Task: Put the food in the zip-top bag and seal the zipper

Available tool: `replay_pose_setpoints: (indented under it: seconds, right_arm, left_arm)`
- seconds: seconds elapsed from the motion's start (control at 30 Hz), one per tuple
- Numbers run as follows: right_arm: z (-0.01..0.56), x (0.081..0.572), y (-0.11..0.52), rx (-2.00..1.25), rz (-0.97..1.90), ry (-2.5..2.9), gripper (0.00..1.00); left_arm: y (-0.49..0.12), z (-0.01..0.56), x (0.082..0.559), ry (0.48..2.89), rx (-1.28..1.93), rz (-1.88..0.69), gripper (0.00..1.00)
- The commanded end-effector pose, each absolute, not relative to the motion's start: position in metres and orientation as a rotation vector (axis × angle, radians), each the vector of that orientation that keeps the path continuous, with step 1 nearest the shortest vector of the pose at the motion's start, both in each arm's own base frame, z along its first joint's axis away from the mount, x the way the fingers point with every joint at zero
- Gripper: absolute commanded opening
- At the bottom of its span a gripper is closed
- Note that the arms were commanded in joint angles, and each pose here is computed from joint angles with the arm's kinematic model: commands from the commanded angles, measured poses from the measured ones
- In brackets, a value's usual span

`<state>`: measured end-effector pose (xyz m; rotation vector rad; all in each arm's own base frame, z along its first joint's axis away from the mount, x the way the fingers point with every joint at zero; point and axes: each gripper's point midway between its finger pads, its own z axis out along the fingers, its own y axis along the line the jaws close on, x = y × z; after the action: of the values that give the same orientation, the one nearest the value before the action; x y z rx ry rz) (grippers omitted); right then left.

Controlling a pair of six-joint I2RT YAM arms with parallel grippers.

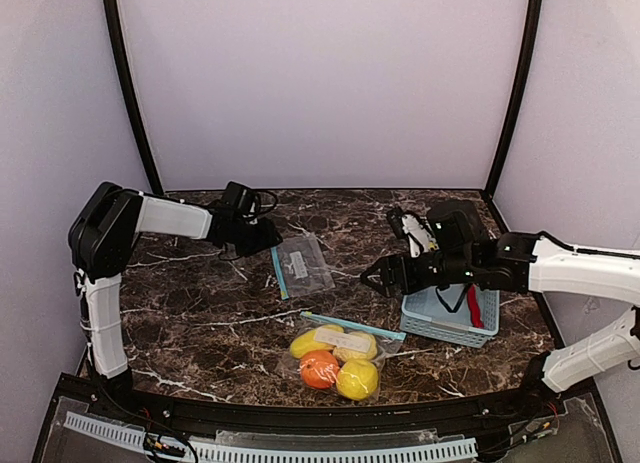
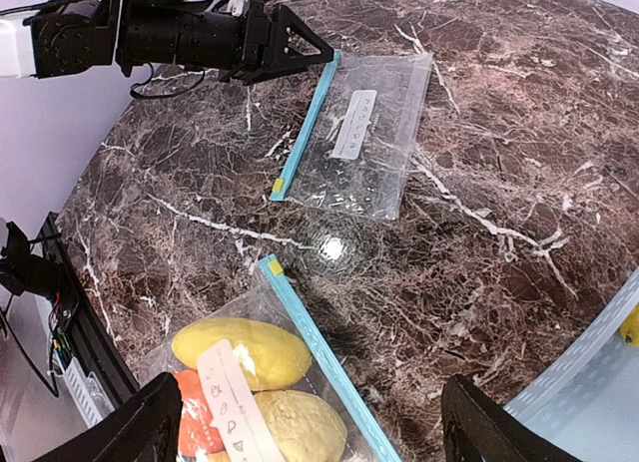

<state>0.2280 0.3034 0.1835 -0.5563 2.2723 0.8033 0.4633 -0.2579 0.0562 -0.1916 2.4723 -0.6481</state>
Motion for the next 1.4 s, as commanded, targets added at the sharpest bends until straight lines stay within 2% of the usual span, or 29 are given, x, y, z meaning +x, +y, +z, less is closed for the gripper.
replay_pose_setpoints:
  seconds: [0.0, 0.47, 0.7, 0.87, 1.1, 1.37]
  right_arm:
    - [0.186, 0.228, 0.300, -0.558, 0.825, 2.242, 0.88]
    - [0.182, 0.222, 0.288, -0.534, 0.826, 2.241, 0.88]
    - [0.179, 0.221, 0.285, -0.527, 0.822, 2.248, 0.88]
    - [0.177, 0.221, 0.283, -0.516, 0.817, 2.254, 0.88]
    - [0.177, 0.221, 0.279, -0.496, 0.804, 2.257, 0.88]
    - [0.194, 0.221, 0.281, -0.554, 0.812, 2.184, 0.88]
  left_arm:
    - [-0.247, 0.044, 0.464, 2.527, -0.248, -0.590, 0.55]
    - [-0.250, 0.019, 0.474, 2.558, -0.313, -0.650, 0.36]
    - [-0.248, 0.013, 0.474, 2.565, -0.330, -0.641, 0.19]
    - [-0.252, 0.017, 0.476, 2.549, -0.319, -0.674, 0.01]
    - [-0.272, 0.059, 0.485, 2.381, -0.177, -0.841, 0.01]
    - [-0.285, 0.156, 0.467, 2.112, 0.081, -0.975, 0.01]
